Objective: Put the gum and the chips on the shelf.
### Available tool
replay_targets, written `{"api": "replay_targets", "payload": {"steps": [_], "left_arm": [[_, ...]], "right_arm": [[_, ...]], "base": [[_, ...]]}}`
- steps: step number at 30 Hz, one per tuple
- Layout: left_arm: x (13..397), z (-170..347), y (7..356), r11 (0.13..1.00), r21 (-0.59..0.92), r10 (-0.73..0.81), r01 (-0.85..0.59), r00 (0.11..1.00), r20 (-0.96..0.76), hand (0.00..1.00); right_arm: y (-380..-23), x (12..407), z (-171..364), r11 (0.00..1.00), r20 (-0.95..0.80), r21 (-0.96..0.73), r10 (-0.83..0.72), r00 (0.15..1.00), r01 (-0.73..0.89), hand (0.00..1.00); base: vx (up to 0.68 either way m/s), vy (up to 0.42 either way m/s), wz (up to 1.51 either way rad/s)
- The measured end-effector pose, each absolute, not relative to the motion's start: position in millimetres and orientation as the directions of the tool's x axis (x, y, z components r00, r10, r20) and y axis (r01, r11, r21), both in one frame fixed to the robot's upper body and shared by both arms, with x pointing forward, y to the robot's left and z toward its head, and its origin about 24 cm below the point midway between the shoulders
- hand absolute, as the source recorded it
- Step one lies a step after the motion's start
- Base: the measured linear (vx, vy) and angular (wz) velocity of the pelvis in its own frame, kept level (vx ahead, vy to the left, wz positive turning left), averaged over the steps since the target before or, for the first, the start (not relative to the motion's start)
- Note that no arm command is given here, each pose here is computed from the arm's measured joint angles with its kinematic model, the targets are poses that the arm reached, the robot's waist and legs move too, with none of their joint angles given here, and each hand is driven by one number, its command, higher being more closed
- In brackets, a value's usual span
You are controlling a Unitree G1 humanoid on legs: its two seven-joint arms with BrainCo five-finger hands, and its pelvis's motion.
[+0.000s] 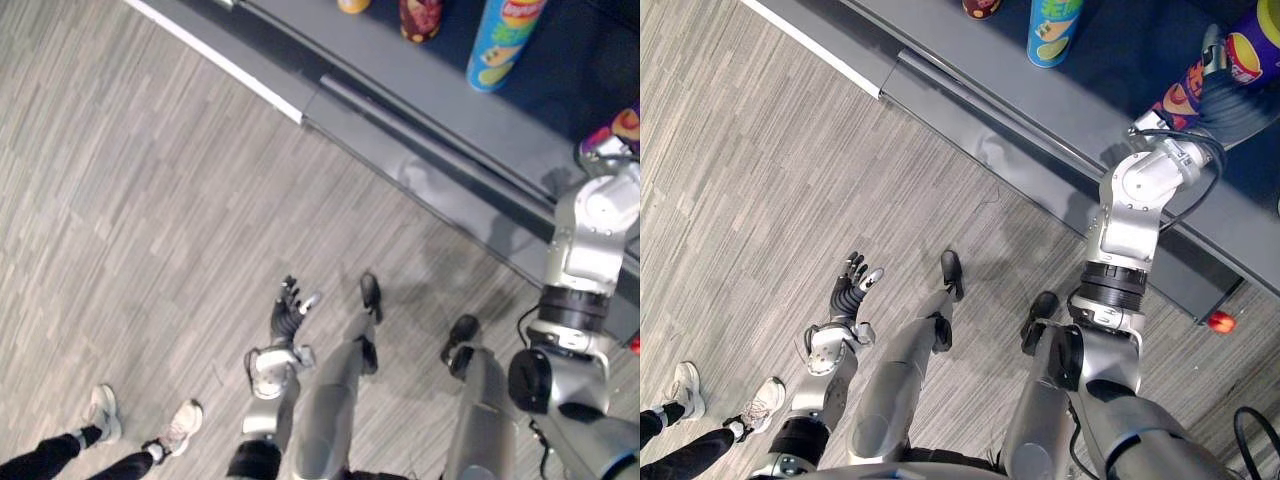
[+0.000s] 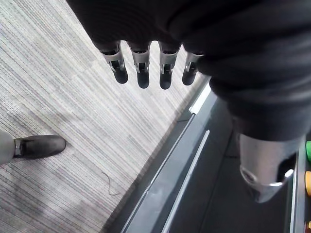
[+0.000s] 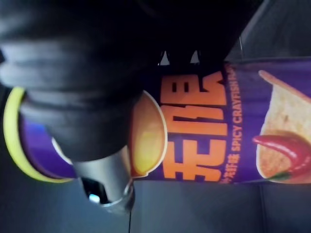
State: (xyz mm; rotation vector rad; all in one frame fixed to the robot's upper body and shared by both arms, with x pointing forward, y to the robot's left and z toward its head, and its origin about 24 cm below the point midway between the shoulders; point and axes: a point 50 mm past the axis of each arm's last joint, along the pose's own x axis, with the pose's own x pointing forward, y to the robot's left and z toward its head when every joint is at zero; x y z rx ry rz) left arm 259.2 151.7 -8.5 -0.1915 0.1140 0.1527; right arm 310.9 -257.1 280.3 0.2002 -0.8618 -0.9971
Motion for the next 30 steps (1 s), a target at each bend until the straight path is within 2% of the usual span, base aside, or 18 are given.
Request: {"api": "replay_targets", "payload": {"steps": [15, 16, 30], "left_arm": [[258.7, -6.6, 149.6, 0.957, -0.23, 0.15, -0.176, 0.981, -0.124, 0.0], [258.3, -7.0, 149.7, 0.956, -0.233, 0.151, -0.177, 0.98, -0.126, 0.0], [257.3, -8.1, 149.3, 0.956, -0.233, 0.149, -0.176, 0.98, -0.13, 0.0]], "right_arm": [[-249.8, 318.7, 274.8, 0.583, 0.537, 0.498, -0.789, 0.299, 0.642, 1.0], [-248.4, 319.7, 274.5, 0.589, 0.541, 0.492, -0.784, 0.305, 0.641, 0.0], [-236.5, 337.8, 245.7, 0.653, 0.484, 0.421, -0.749, 0.453, 0.629, 0.0]], "base": [[0.01, -0.063, -0.03], [0.01, -0.068, -0.02], [0.02, -0.063, -0.04]]}}
